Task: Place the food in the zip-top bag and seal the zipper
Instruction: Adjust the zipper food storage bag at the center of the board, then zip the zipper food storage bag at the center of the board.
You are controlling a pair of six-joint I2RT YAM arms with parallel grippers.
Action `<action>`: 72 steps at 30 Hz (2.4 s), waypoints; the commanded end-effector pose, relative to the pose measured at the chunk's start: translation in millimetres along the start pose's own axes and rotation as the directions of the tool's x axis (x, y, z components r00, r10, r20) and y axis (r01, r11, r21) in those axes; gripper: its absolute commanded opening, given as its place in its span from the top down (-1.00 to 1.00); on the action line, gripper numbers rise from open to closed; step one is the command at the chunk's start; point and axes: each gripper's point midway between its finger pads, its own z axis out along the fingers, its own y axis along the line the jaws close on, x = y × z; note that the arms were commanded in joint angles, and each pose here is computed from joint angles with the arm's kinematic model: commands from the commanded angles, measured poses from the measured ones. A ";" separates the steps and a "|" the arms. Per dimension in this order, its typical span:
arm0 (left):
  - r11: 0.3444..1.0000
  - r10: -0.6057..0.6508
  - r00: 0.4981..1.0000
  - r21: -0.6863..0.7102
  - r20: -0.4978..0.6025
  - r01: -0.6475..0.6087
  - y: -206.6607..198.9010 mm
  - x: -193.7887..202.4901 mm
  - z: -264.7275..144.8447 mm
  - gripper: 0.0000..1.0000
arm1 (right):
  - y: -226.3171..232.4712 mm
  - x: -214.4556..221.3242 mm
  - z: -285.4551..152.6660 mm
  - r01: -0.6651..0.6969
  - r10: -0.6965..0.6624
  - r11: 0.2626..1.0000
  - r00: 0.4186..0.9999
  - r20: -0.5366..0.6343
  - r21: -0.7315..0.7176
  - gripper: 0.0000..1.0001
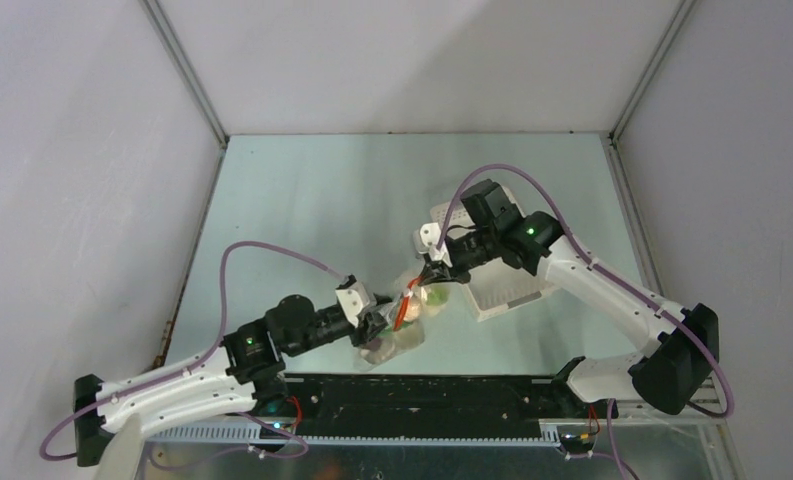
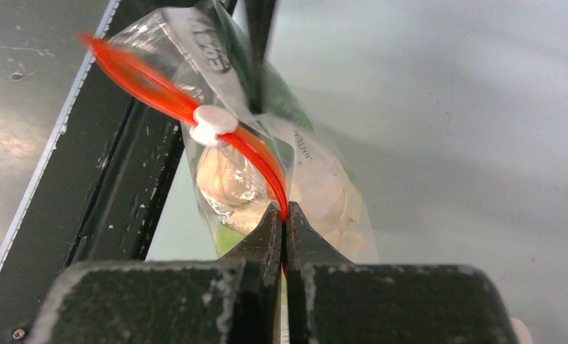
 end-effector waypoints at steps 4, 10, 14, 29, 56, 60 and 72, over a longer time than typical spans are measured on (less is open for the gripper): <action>0.959 -0.125 0.982 -0.237 0.139 0.156 41.0 -49.6 -23.8 -0.98 | -69.7 -28.0 -34.0 -0.113 0.146 0.890 0.988 -0.041 0.442 1.00; 0.916 -0.171 0.963 -0.327 0.208 0.233 59.0 -74.8 -46.4 -0.99 | -68.6 -33.2 -47.5 -0.364 0.455 0.729 0.890 -0.014 0.580 1.00; 0.928 -0.114 0.980 -0.334 0.165 0.165 61.0 -91.2 -40.7 -0.99 | -57.8 -46.7 -38.7 -0.467 0.548 0.673 0.836 0.039 0.573 1.00; 0.966 0.156 0.986 -0.199 -0.063 -0.165 48.1 -83.5 1.9 -0.55 | -19.0 -65.0 -18.6 -0.489 0.545 0.741 0.838 0.014 0.461 1.00; 0.994 0.107 0.994 -0.027 0.002 -0.107 14.2 -85.5 11.5 0.94 | -14.5 -41.0 -9.2 -0.422 0.529 0.763 0.843 -0.096 0.490 1.00; 0.997 0.082 0.993 0.010 -0.086 -0.081 8.0 -67.1 9.6 0.99 | -27.2 -35.8 -20.6 -0.463 0.571 0.710 0.820 -0.048 0.530 1.00; 0.951 -0.180 0.954 -0.290 -0.241 0.107 39.2 -3.0 -31.2 0.99 | -60.8 20.9 -94.0 -0.545 0.691 0.457 0.715 0.104 0.703 1.00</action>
